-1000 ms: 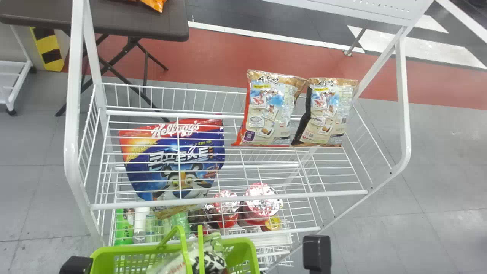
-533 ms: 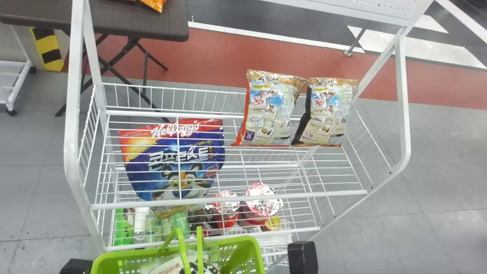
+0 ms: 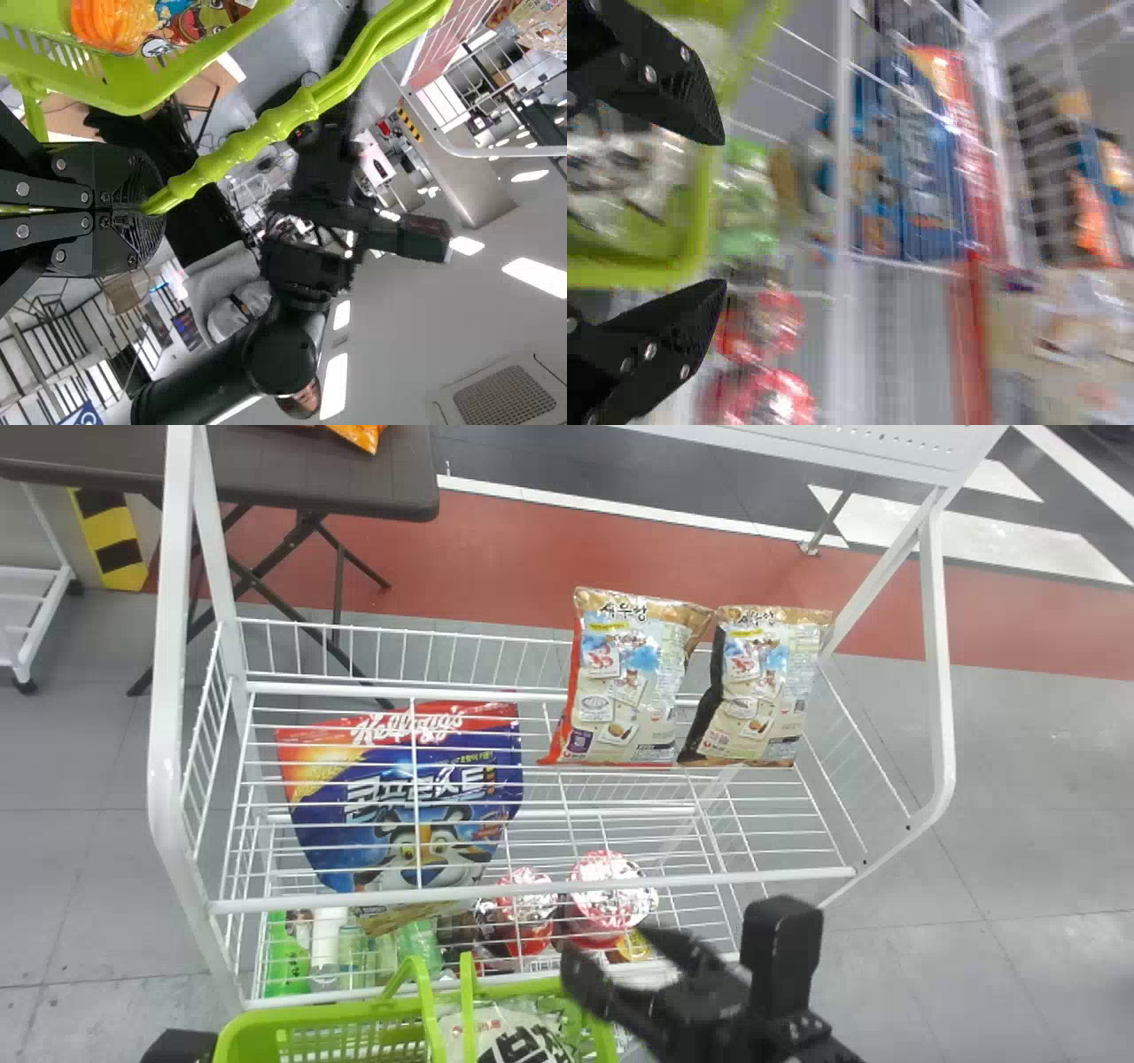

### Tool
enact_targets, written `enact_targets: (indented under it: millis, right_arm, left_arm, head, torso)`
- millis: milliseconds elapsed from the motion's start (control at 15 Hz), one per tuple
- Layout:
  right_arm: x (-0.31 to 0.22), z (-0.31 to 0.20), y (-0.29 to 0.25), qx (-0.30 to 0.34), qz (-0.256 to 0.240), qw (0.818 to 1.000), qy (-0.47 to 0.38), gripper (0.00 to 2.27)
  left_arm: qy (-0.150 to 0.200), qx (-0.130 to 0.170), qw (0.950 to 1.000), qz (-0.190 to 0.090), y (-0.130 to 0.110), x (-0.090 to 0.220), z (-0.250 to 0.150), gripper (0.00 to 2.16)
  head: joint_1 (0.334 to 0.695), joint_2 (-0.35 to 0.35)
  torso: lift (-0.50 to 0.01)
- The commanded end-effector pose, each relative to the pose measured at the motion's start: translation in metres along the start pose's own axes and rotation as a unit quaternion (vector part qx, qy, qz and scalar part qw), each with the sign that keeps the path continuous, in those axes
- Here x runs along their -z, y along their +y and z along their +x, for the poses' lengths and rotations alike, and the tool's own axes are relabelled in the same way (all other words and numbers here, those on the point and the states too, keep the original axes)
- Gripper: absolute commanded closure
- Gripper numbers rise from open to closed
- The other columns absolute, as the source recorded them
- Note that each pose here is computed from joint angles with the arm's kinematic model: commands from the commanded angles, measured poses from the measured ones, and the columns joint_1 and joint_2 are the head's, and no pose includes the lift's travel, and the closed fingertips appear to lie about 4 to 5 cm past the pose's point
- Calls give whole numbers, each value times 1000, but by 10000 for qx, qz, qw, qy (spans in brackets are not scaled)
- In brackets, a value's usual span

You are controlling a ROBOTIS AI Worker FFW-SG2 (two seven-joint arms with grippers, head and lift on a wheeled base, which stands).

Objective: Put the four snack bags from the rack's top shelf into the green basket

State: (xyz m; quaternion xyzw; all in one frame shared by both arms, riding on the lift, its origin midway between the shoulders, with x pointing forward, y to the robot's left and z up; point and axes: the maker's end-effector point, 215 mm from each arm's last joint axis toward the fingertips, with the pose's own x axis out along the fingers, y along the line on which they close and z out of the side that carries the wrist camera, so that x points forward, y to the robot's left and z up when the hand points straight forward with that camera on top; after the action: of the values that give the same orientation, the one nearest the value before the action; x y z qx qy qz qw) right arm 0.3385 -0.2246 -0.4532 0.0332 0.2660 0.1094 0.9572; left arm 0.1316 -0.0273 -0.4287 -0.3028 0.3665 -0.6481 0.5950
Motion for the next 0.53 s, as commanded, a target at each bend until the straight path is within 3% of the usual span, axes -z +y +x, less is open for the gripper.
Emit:
enact_targets:
  millis: [0,467]
  right_arm:
    - [-65,31,-20,385,-408,9919,-1142,53]
    - [-164,120,-82,1171,-616,9708,-2000,87]
  left_arm:
    - [19,-24,10000,3,1,1,1,2108]
    - [18,-65,10000,-17,3,2,1,2108]
  head:
    - [695,-350]
    - [695,-350]
  torso:
    - [0]
    - [0]
